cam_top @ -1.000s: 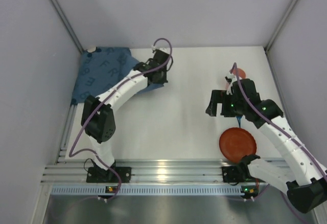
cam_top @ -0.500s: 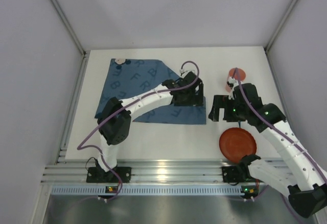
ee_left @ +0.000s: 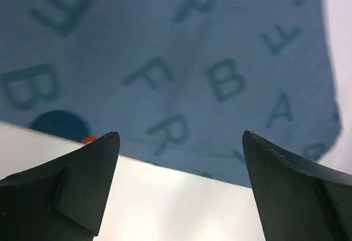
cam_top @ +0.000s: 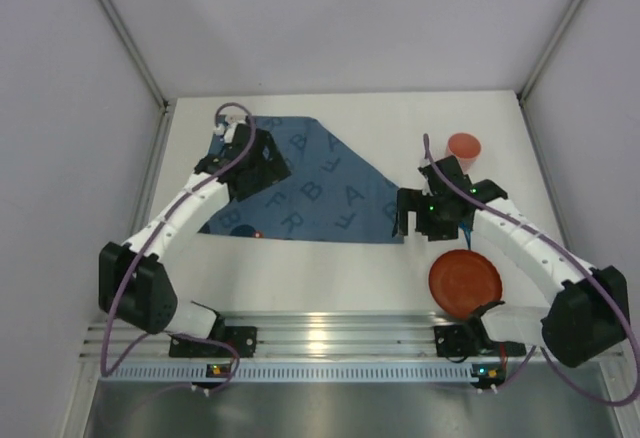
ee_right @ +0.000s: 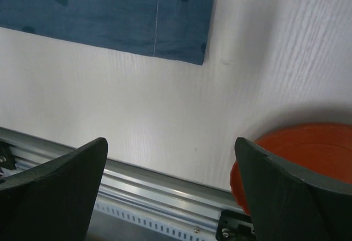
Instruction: Set the dinner table for one person
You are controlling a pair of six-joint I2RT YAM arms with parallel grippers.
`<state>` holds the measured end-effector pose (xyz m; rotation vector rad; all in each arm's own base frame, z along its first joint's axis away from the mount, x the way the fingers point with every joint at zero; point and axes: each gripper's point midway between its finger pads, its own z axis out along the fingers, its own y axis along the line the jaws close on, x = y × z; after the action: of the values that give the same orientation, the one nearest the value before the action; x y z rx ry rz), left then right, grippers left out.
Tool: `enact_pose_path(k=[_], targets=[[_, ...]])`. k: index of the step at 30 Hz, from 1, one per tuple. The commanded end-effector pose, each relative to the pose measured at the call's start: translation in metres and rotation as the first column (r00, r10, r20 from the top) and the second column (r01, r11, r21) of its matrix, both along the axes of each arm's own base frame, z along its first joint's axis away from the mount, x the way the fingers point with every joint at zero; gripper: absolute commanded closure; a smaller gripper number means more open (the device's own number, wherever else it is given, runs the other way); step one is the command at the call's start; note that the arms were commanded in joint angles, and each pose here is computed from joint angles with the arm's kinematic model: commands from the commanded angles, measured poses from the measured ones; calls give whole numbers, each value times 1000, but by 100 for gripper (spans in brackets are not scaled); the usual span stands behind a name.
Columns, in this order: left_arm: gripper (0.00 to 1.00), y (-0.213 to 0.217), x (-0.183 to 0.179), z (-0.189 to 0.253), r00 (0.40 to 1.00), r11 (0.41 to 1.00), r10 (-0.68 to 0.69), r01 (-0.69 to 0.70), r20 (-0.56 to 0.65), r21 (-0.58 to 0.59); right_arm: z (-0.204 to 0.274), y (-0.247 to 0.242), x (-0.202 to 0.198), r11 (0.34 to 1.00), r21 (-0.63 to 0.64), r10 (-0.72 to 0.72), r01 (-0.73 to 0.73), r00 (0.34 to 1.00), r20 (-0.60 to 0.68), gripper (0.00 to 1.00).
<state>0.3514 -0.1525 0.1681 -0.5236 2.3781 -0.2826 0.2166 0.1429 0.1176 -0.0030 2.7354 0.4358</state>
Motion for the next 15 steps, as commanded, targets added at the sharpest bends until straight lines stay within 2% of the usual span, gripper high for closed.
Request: enact_pose_path(k=[1,3,8,15], targets=[[2,77,-30,-27,990,991,119,-113,-77,75,-13,21,18,995,91,-24,28,999,-42,0],[2,103,-39,-36,983,984,157,-148,-99,95,-30,26,20,995,90,-37,48,993,-114,0],[3,172,-58,-69,932,947,322,-318,-165,46,-58,35,40,986,134,-72,95,984,-163,0],[4,207,-55,-102,892,920,390,-386,-229,64,-85,32,58,980,129,-126,153,973,-196,0]])
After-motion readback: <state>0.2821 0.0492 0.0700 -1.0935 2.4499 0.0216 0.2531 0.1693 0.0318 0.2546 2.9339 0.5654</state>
